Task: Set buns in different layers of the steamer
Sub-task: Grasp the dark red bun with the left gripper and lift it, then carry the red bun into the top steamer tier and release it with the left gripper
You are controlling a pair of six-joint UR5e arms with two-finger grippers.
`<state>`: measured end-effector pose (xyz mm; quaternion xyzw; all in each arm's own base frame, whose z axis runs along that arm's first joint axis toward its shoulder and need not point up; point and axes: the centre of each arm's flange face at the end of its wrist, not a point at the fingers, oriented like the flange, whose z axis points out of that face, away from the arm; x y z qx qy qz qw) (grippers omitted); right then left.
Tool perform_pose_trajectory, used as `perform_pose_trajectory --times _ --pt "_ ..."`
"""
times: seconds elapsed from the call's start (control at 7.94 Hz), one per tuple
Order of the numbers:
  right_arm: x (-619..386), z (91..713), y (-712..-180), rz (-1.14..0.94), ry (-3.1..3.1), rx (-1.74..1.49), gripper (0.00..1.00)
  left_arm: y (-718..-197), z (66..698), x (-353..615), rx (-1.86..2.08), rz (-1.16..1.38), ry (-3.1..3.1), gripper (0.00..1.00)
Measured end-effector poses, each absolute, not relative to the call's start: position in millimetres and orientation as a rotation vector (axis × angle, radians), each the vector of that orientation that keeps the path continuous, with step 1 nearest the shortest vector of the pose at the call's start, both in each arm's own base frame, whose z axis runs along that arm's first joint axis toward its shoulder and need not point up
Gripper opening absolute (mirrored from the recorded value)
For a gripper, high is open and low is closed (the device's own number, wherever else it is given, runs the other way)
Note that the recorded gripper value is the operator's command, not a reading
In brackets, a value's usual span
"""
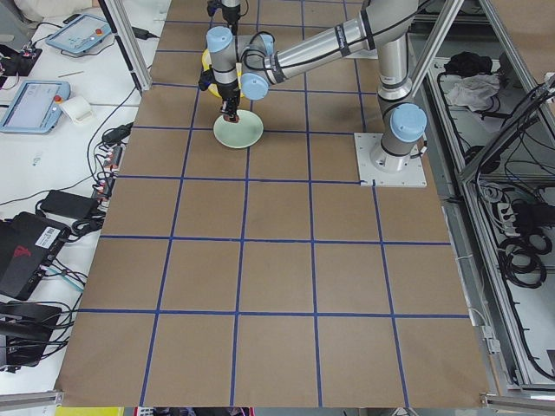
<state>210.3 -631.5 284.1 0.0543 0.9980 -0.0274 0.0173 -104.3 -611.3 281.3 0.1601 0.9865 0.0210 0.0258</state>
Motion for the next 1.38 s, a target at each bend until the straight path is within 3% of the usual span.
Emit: perform_pose_trajectory --times 0.38,0.88,1.38 --pt "209.4 302.5 -628.9 -0.113 3.099 0.149 0.57 -609.5 296.0 -115.6 0.472 0.023 3.053 0.0" --pt "149.3 405.3 -584.9 -0.05 3.133 0.02 0.59 -600.1 355.9 -201.4 0.516 -0.212 3.041 0.0" --pt "98.8 481.7 -536.7 -0.03 3.155 -0.044 0.63 -580.4 371.2 -296.5 0.659 -0.485 3.072 0.0"
